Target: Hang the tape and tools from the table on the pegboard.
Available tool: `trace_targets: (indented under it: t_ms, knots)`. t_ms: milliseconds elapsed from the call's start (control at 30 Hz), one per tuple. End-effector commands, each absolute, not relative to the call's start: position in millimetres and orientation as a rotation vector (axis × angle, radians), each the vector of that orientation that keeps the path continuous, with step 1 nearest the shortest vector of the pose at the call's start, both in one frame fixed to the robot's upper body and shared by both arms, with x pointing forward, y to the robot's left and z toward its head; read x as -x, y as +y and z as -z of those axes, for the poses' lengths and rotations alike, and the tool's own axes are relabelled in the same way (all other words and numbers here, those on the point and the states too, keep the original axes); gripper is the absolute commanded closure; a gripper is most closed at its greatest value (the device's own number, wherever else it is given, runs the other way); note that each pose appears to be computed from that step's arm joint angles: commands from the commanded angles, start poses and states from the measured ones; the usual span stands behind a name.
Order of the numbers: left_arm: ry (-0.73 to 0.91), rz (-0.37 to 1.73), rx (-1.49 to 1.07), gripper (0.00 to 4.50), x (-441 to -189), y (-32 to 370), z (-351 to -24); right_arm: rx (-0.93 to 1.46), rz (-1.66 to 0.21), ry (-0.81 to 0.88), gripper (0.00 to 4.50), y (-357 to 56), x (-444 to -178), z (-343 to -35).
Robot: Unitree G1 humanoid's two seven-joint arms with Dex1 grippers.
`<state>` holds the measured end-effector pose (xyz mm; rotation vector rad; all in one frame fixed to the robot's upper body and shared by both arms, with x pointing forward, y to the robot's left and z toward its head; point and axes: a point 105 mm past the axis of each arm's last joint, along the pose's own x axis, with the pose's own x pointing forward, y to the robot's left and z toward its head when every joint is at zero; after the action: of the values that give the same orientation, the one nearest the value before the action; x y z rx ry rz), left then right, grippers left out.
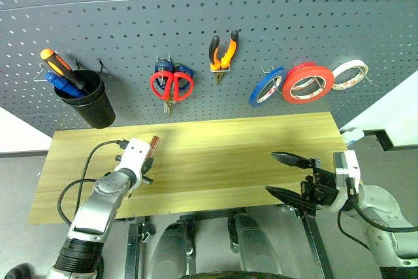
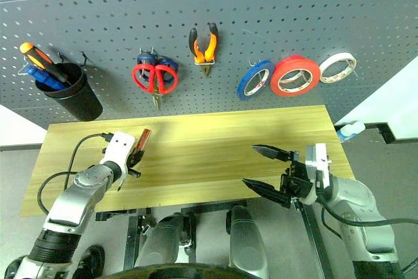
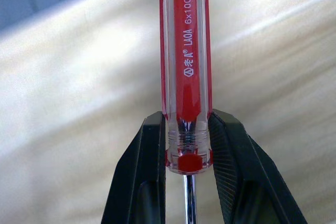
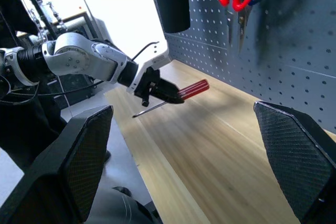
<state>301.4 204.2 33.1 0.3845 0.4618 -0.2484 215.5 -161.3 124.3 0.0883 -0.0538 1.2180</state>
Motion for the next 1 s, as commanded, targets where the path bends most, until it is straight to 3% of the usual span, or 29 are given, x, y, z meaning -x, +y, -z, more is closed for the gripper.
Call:
trace_targets:
  t_ms: [33,533,1000]
  knots:
    - [0.345,0.282,-0.486,3.68,-304,201,-51,-0.089,-1.232,-0.082,0.00,-160,-218,-128]
    - [-0.025,0.388,-0.659,3.68,-308,177,-101,-0.016,-1.220,-0.147,0.00,-162,-241,-124]
    - [-0.301,0.258,-0.715,3.68,-310,181,-151,0.028,-1.218,-0.188,0.00,-159,-265,-135]
